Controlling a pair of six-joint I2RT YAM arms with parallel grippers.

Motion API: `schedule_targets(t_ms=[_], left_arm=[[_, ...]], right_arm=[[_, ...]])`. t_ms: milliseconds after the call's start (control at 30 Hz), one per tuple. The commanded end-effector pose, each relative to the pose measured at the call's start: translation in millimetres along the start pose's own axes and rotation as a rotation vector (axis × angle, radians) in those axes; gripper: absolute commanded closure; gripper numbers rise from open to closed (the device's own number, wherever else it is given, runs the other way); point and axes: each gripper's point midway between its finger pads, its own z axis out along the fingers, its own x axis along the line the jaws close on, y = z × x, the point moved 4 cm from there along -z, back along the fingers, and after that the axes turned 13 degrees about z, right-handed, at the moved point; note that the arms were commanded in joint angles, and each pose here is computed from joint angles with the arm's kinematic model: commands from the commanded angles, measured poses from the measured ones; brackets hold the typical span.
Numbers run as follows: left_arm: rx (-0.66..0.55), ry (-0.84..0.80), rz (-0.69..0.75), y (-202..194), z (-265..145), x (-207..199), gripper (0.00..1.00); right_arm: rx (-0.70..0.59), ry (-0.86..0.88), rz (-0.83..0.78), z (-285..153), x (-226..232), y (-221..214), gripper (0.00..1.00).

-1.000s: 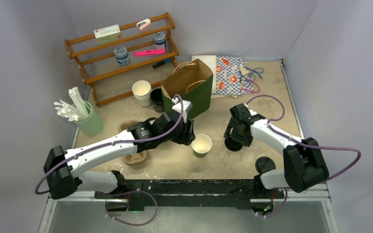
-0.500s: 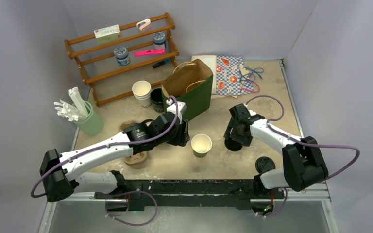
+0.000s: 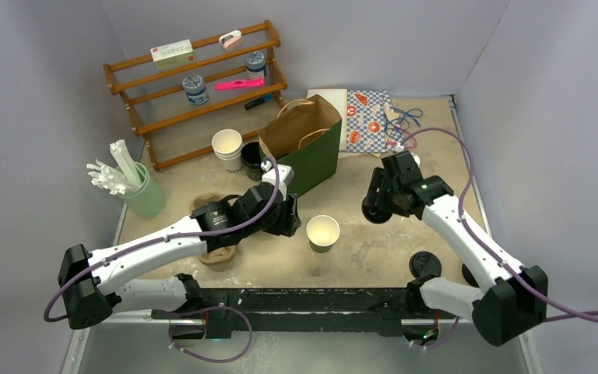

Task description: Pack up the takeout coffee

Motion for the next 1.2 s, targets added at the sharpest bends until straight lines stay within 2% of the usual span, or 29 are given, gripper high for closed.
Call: schedule_targets(t_ms=[0, 167, 333, 467, 700, 1167], left_arm=[[-0.070, -0.046, -0.034, 4.5, -2.7, -4.6, 0.51], [-0.112, -0.139, -0.080, -4.2, -1.3, -11.7, 0.51], [-0.150, -0.196, -0.160, -9.2, -1.6, -13.2, 0.59], [-0.195, -0.258, -0.233, -8.4, -4.9, -10.7, 0.60], [-0.162, -0.298, -0.301, -17.4, 0.5, -4.8, 0.64], [-0.056, -0.303, -0.294, -31.6, 19.7, -7.3, 0.76]], right_arm=[[0.018, 0.172, -0.156, -40.2, 26.4, -3.7, 0.45], [0.033, 0.353, -0.331, -65.6, 69.4, -25.8, 0.47], [0.086, 0.402, -0.455, -72.2, 87.0, -51.2, 0.46], [0.111, 0.445, -0.489, -72.9, 94.2, -63.4, 0.45], [0.159, 0.436, -0.533, -63.6, 101.0, -76.8, 0.44], [0.172, 0.385, -0.639, -52.6, 105.6, -94.0, 0.43]])
